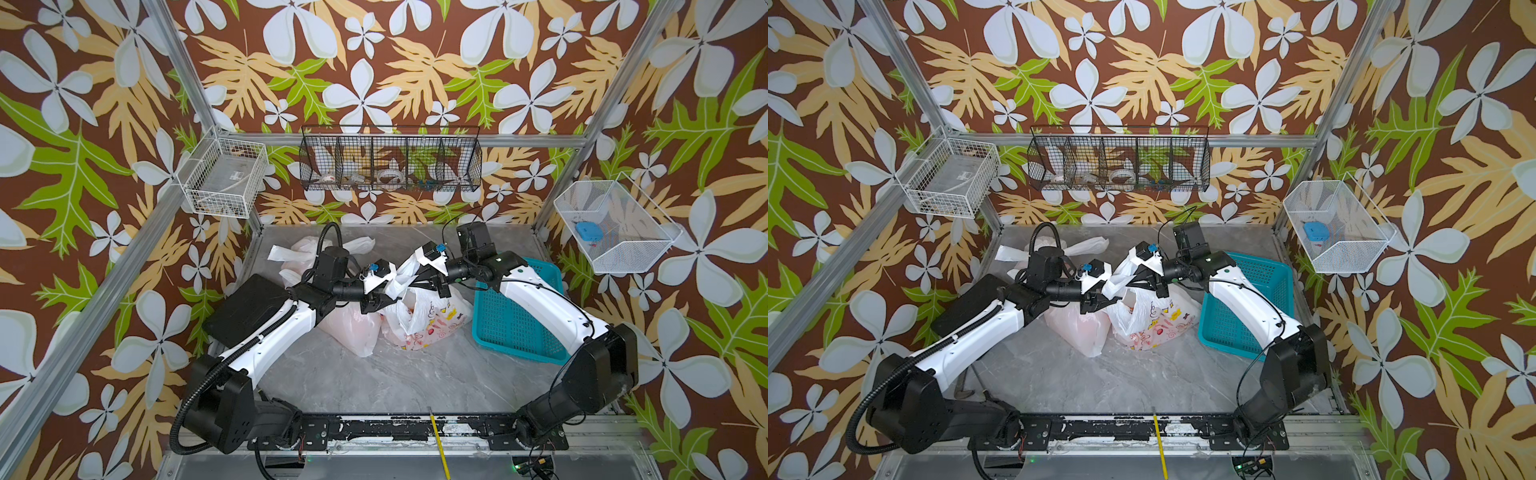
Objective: Place the oranges into plastic bags & tie knots
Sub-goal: Tie the plastic bag at the center of the board.
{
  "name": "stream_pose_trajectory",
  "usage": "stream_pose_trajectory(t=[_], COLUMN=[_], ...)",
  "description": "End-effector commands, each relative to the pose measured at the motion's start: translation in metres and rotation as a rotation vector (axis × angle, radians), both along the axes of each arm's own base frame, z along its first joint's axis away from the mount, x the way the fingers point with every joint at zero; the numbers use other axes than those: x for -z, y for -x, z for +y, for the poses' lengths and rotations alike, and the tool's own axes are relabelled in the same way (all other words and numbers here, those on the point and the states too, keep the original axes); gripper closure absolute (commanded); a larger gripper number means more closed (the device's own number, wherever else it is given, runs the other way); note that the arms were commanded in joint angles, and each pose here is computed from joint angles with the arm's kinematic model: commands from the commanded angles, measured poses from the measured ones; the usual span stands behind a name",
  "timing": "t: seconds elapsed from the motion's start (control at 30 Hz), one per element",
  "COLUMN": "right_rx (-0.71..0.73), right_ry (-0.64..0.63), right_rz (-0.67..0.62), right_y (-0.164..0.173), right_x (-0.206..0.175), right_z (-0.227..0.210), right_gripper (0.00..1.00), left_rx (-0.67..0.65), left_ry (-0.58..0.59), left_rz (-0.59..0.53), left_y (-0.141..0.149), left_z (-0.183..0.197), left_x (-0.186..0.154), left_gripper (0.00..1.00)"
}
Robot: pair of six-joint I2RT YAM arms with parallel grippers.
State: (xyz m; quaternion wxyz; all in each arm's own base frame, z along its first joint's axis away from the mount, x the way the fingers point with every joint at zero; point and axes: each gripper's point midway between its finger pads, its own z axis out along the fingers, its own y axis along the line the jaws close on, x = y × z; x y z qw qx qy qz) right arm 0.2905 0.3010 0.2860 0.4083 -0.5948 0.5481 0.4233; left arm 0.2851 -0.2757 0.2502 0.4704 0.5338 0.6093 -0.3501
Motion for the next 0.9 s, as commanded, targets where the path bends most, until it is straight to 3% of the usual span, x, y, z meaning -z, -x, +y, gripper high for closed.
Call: stream_pose_trajectory(t=[0.0,0.27,0.43,0.57,0.67,0.77,0.87], right_rx=[0.026,0.066,0.076,0.083,0.090,0.119,0.164], right_ry=[0.014,0.030,0.034,0.032,0.033,0.044,0.036], right_rz=[-0.020,-0.040,-0.052,-0.068,-0.083,-0.110,-0.122], right_y=[-0.004,-0.009,-0.009,-0.008,-0.007,-0.006,-0.010], right_x=[0.001,0.003,0.003,0.002,-0.002,-0.008,-0.015], right_z=[-0.002,-0.003,-0.005,-0.006,-0.007,-0.015,-0.031], right_gripper=[1.00,1.00,1.00,1.00,0.96,0.76,0.56], left_rx=[-0.008,0.017,0.024,0.012,-0.015,-0.051,-0.066], left_ry=[0.080,0.269,0.308,0.306,0.294,0.277,0.274], left_rz=[-0.023,-0.045,-0.038,-0.014,0.000,-0.001,-0.011], left_y=[0.000,0.011,0.012,0.006,0.000,-0.006,-0.008], left_z=[-0.003,-0.007,-0.009,-0.011,-0.012,-0.010,-0.009], left_x=[-0.023,-0.066,-0.074,-0.071,-0.067,-0.061,-0.060], left_gripper=[0.44,0.36,0.38,0.54,0.72,0.89,0.99])
